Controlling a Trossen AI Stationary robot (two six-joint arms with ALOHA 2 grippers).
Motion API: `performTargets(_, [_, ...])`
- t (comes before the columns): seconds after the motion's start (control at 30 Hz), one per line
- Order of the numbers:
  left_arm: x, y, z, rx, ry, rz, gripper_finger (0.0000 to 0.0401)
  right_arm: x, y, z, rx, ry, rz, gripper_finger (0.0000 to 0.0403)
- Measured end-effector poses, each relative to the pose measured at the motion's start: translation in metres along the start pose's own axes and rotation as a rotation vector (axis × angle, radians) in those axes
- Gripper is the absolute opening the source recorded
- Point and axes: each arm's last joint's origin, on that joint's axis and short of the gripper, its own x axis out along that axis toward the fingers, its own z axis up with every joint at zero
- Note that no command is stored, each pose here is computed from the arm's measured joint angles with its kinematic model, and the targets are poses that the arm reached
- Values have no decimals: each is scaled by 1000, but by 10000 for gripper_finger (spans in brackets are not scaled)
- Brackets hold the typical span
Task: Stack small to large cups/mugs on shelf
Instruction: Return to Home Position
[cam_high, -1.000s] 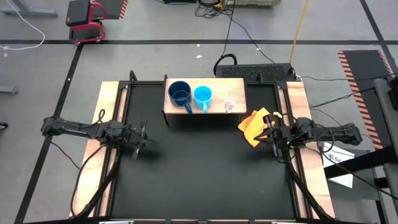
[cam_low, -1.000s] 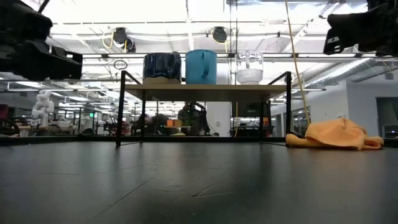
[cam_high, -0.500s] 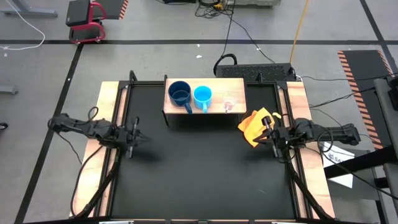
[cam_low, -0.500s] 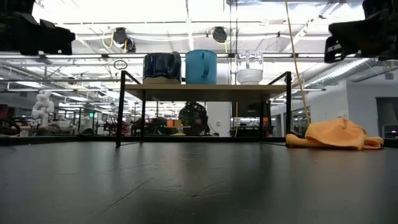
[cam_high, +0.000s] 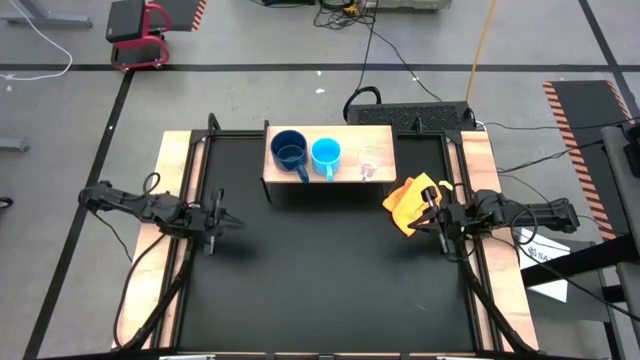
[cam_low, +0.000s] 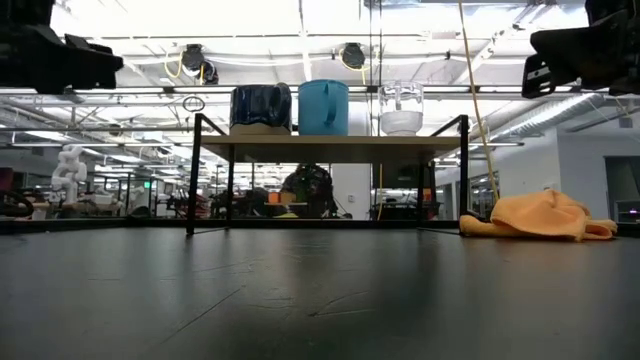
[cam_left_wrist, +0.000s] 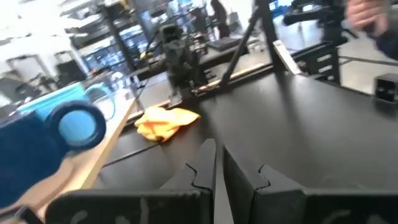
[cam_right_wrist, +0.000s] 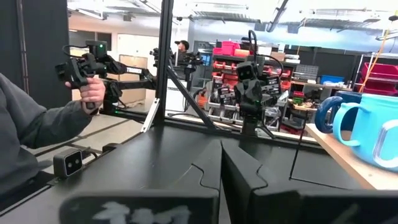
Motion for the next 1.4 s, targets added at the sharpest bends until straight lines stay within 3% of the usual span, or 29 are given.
performTargets(0.17, [0,6,-2,-39,37,128,31,0,0,0,4,0,-1,0])
performTargets(0.53, [-1,17,-13,-99,145,264,31,0,0,-1,13,7,-1,0])
performTargets(1.0, [0,12,-10,-106,48,-19,31,0,1,-8,72,80,5,0])
performTargets(1.23, [0,12,-9,-118,38,-25,31,0,1,-8,110,83,8,0])
performTargets(1.4, [0,12,-11,-135,60,-31,31,0,4,-8,115,84,89,0])
